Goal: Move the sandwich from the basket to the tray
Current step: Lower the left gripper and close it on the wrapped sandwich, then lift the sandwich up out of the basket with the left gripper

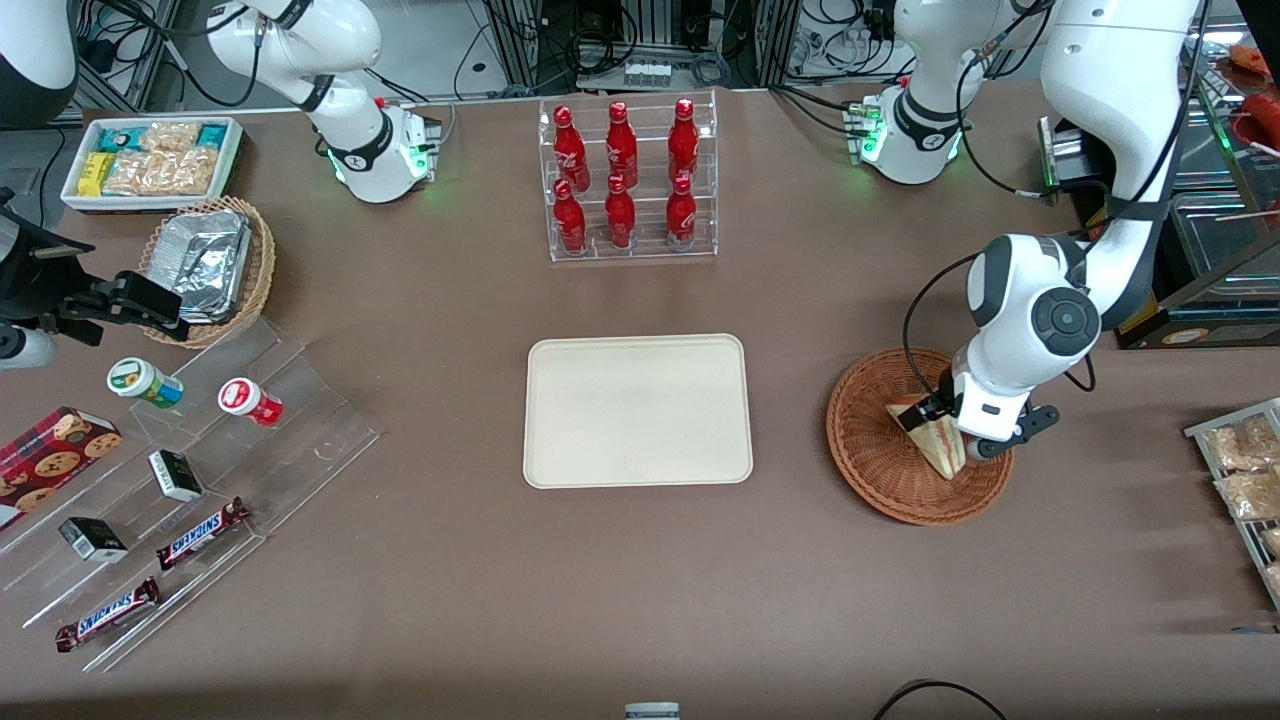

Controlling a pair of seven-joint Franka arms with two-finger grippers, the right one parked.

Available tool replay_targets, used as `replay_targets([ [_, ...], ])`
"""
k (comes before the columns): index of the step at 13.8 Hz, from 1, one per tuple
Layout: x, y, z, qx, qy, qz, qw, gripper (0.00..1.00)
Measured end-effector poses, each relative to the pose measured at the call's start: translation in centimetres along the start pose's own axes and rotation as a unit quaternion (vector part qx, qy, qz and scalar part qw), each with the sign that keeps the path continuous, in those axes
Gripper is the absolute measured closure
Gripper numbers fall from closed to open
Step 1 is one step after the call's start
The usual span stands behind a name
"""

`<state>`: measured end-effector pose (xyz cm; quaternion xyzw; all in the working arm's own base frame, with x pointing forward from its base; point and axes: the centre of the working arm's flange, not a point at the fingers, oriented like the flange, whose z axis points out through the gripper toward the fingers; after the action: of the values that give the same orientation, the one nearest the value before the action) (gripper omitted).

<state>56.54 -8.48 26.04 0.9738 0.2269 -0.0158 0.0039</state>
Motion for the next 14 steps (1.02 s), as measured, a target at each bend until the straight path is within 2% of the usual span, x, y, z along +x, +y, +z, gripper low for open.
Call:
replay_targets([
  [1, 0.0, -0.1, 0.2, 0.000, -0.001, -0.002, 1.0000, 0.14],
  [3, 0.1, -0.2, 0.3, 0.001, -0.001, -0.004, 1.0000, 0.39],
  [5, 0.0, -0.2, 0.3, 0.001, -0.001, -0.004, 1.0000, 0.59],
  [7, 0.0, -0.2, 0.3, 0.001, -0.001, -0.004, 1.0000, 0.69],
  [9, 0.0, -0.2, -0.2, 0.002, -0.001, -0.004, 1.0000, 0.74],
  [11, -0.2, -0.3, -1.5, 0.009, -0.009, -0.003, 0.9999, 0.75],
  [14, -0.6, -0.4, -5.4, 0.023, -0.023, -0.001, 0.9995, 0.85],
])
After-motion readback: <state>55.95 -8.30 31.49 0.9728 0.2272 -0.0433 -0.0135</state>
